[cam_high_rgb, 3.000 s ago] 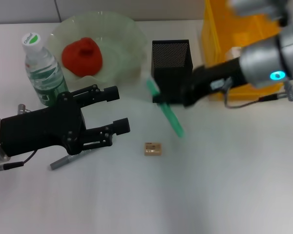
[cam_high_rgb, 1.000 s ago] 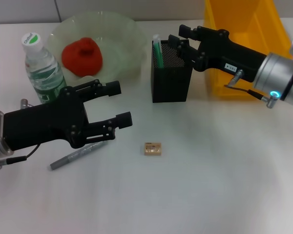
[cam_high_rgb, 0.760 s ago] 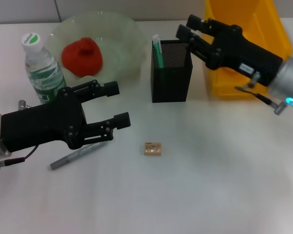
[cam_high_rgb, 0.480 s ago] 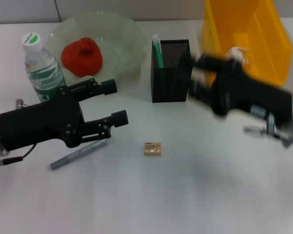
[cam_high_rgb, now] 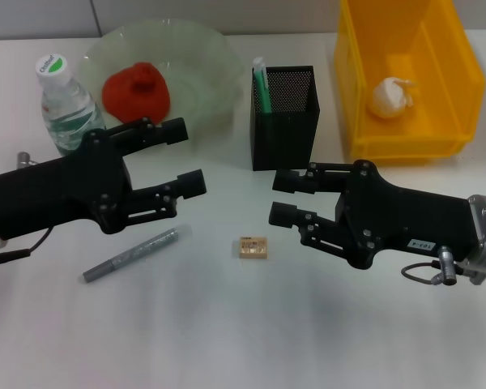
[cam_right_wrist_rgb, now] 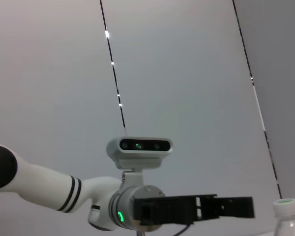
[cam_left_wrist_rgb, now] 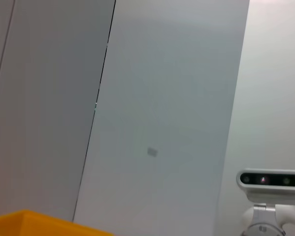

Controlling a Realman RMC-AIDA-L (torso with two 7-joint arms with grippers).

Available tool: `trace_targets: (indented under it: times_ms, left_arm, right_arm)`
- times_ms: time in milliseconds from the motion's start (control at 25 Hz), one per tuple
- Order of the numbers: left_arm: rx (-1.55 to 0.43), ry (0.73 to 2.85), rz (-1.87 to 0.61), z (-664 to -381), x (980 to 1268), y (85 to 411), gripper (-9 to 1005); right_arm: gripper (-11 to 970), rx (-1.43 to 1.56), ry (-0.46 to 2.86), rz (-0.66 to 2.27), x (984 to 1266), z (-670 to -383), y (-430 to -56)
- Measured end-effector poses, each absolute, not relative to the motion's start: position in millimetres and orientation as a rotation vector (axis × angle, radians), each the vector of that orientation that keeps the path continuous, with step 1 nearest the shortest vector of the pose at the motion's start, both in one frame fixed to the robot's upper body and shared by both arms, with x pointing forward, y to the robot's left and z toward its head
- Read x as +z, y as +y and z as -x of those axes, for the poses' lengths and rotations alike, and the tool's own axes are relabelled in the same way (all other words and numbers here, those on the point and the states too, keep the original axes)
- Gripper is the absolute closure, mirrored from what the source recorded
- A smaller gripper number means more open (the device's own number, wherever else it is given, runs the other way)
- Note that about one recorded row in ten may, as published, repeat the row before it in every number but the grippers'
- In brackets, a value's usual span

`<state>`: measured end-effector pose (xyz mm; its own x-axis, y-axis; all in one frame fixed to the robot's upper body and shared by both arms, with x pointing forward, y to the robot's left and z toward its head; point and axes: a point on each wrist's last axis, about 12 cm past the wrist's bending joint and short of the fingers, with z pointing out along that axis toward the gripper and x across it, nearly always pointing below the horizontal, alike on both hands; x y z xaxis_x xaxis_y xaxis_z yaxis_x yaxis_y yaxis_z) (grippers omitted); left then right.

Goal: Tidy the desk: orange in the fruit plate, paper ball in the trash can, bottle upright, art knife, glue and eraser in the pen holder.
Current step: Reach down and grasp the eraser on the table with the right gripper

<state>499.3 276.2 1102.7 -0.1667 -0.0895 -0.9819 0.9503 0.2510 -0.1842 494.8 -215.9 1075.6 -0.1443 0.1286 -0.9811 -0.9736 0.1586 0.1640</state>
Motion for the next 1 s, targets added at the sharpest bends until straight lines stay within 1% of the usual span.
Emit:
trace_targets:
  times_ms: [360, 600, 760, 800, 840, 880, 1000]
  left_arm:
    - [-1.165, 1.413, -0.846, -491.4, 1099.0, 284.0, 219]
    - [-1.167, 1.421, -0.834, -488.0, 1096.6, 286.0, 219]
    - [-1.167, 1.422, -0.834, -487.6, 1096.5, 286.3, 219]
    - [-1.166, 1.421, -0.835, -487.7, 1096.7, 286.3, 219]
    - [-1.166, 1.421, -0.836, -487.7, 1096.8, 286.3, 219]
    - [-1.165, 1.421, -0.837, -487.8, 1096.8, 286.3, 219]
    - [-1.165, 1.421, -0.840, -488.1, 1097.1, 286.1, 219]
  right_arm:
    - [536, 1.169, 1.318, 0.908, 1074.4, -498.5, -221.2]
    - [465, 1.160, 1.356, 0.859, 1074.2, -503.4, -223.7]
    - [467, 1.174, 1.359, 0.844, 1075.3, -503.7, -223.9]
    - [468, 1.190, 1.366, 0.837, 1077.1, -505.0, -223.7]
    - [469, 1.242, 1.394, 0.838, 1086.0, -511.3, -222.8]
    - [469, 1.242, 1.394, 0.838, 1086.0, -511.3, -222.8]
    - [471, 1.283, 1.471, 0.919, 1105.9, -523.6, -220.5]
